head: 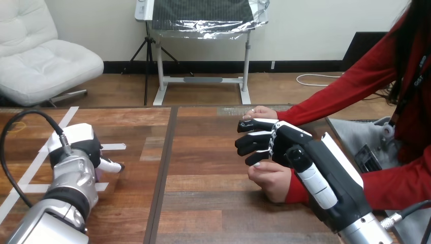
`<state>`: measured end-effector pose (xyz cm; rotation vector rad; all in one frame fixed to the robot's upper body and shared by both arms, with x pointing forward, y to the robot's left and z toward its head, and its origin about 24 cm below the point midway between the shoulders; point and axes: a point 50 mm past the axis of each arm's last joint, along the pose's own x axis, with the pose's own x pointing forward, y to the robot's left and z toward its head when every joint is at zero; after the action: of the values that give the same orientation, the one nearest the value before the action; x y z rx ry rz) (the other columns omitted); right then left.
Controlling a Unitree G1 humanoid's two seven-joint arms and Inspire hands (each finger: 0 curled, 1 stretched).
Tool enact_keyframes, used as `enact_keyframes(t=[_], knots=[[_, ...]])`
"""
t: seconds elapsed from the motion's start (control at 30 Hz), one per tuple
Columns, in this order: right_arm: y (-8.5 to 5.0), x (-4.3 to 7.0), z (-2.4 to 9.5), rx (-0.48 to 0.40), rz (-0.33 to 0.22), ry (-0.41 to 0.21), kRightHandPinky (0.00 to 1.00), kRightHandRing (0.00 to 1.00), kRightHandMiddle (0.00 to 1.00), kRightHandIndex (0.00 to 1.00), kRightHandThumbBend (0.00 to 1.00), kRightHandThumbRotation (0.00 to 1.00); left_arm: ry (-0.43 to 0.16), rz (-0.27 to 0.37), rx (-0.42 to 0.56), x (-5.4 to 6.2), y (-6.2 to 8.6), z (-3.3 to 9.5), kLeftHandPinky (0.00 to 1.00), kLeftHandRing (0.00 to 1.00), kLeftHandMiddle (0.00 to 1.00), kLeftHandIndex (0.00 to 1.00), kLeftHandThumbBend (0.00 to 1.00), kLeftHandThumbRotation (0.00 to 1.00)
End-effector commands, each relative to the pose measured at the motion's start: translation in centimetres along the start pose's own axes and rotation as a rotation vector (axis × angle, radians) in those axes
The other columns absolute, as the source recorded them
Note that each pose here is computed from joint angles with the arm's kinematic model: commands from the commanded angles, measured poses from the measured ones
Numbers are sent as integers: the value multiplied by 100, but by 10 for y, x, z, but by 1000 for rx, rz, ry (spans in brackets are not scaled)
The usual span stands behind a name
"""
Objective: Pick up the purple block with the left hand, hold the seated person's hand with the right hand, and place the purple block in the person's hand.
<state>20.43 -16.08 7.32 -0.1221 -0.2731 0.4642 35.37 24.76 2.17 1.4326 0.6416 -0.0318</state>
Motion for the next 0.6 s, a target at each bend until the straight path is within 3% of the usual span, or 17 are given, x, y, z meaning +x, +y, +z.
enact_keyframes(t=[0.0,0.57], knots=[[-5,9,20,-37,-4,-95,60,67,68,74,90,94,-67,95,-56,0,41,22,75,80,81,78,68,43],[-4,9,19,-36,-1,-97,59,67,68,74,88,94,-100,134,-139,0,45,25,69,76,78,76,69,35]])
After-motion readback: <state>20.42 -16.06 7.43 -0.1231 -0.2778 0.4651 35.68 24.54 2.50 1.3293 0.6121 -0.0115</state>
